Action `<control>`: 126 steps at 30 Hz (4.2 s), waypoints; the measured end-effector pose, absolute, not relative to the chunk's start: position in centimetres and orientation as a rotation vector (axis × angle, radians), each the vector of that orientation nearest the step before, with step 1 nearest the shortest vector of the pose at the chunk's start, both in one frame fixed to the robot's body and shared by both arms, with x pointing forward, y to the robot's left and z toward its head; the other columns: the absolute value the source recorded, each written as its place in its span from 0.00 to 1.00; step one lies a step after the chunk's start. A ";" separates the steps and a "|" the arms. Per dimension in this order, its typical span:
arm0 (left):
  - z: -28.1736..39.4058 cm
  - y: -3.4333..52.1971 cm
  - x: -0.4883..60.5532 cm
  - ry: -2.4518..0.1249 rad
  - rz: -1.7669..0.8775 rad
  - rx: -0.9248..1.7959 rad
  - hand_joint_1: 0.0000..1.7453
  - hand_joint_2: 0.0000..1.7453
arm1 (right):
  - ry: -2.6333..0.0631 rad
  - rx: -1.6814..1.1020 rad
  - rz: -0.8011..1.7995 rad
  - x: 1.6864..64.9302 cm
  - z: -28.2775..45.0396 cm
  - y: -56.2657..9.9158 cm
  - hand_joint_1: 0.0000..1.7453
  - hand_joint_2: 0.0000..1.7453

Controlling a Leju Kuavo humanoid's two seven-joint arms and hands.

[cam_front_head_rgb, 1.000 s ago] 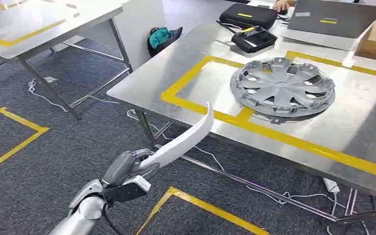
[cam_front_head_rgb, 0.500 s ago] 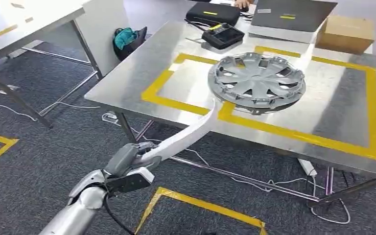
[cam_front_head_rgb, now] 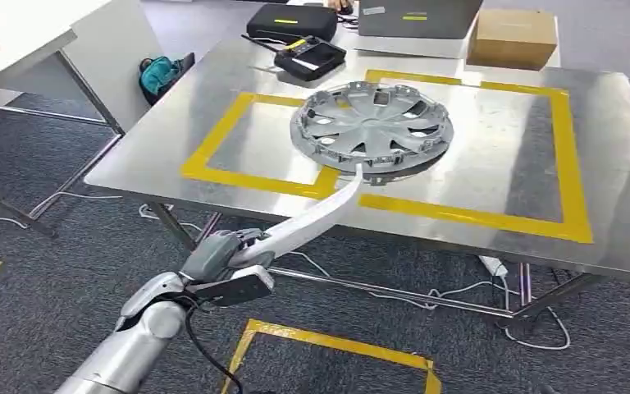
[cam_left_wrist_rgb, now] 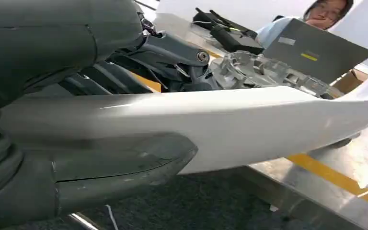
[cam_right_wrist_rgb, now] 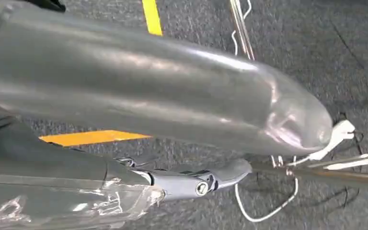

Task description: Take the parts from the cabinet and place them on the table.

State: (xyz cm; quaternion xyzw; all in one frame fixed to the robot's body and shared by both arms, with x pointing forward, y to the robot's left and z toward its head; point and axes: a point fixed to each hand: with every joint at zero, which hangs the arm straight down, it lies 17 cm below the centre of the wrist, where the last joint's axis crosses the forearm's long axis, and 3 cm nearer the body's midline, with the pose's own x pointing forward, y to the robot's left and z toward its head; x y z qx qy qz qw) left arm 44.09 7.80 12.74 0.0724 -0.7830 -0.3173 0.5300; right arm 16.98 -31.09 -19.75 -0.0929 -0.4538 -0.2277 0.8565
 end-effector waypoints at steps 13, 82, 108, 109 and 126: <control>13.5 10.4 46.7 -1.840 -0.681 0.292 1.00 1.00 | -0.938 -0.197 -0.465 16.6 -20.2 -30.9 0.00 0.00; 11.4 15.9 49.8 -1.694 -0.666 0.591 1.00 1.00 | -0.925 -0.185 -0.414 16.9 -20.7 -30.9 0.00 0.00; 9.4 19.9 51.4 -1.591 -0.726 0.815 0.00 0.00 | -0.919 -0.164 -0.396 17.0 -20.8 -30.0 0.00 0.00; 9.6 19.7 51.2 -1.605 -0.715 0.806 0.00 0.00 | -0.919 -0.164 -0.396 17.0 -20.8 -30.0 0.00 0.00; 15.1 18.3 47.6 -1.839 -0.466 0.665 0.00 0.00 | -0.901 -0.186 -0.422 15.9 -21.1 -30.2 0.00 0.00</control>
